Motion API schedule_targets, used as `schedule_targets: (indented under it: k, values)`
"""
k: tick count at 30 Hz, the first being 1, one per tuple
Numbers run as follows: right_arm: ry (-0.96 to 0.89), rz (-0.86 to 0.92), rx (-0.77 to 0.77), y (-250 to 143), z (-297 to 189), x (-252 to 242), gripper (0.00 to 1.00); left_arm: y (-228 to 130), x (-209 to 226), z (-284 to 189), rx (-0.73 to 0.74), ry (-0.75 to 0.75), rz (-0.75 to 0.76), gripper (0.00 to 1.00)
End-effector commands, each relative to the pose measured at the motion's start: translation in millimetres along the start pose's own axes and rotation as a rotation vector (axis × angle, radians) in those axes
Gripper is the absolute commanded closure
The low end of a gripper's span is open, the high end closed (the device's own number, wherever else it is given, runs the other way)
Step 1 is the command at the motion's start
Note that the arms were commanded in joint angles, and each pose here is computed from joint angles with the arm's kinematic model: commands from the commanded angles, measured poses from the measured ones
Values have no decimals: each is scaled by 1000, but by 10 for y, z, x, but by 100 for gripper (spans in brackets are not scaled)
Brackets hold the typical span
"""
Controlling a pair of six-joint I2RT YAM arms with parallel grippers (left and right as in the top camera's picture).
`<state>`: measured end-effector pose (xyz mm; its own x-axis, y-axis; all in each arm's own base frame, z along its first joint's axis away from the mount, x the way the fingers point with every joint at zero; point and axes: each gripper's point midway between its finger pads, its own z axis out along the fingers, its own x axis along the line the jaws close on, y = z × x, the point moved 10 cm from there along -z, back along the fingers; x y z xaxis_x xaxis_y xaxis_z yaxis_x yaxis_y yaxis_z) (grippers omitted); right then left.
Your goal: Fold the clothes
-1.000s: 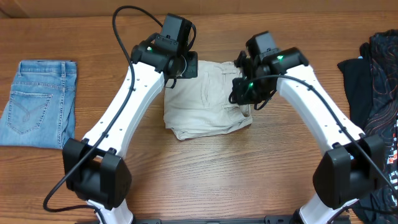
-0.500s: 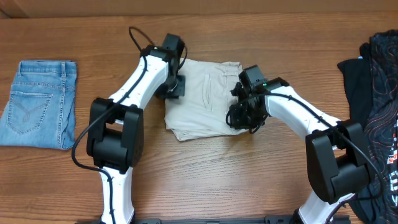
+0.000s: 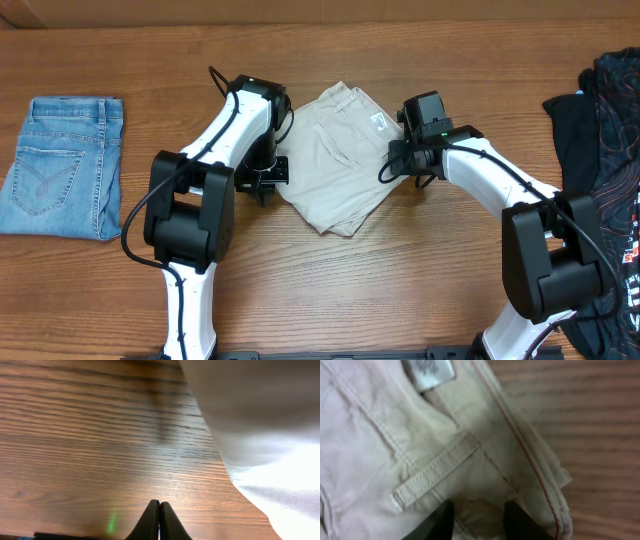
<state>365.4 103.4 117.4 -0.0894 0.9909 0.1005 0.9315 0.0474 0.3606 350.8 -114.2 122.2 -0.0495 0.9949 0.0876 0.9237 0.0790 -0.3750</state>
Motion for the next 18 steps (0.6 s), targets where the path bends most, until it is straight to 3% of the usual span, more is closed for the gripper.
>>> schedule_targets:
  k: [1, 3, 4, 5, 6, 8, 11, 12, 18]
  values:
    - [-97, -48, -21, 15, 11, -121, 61, -196, -80, -384, -143, -67, 50, 94]
    - [-96, -48, -21, 15, 11, -120, 61, -236, -66, -676, -318, -102, 75, 92]
    - [-96, -48, -21, 14, 11, -120, 61, -232, -32, -814, -410, -105, 68, 84]
    - [-96, -48, -20, 14, 11, -120, 61, -223, -6, -910, -476, -108, 61, 71]
    - [-96, -48, -19, 12, 11, -120, 60, -190, 42, -1077, -590, -124, 60, 45]
    - [-97, -48, -13, 4, 11, -122, 60, -79, 74, -1324, -768, -182, 118, 30]
    - [-97, -44, -11, 0, 11, -122, 60, 111, 9, -1418, -884, -262, 369, 17]
    - [-97, -45, -7, -6, 11, -122, 60, 168, -3, -1395, -893, -266, 414, 16]
    - [-100, -44, 8, -28, 11, -126, 60, 608, -52, -1011, -855, -261, 523, 14]
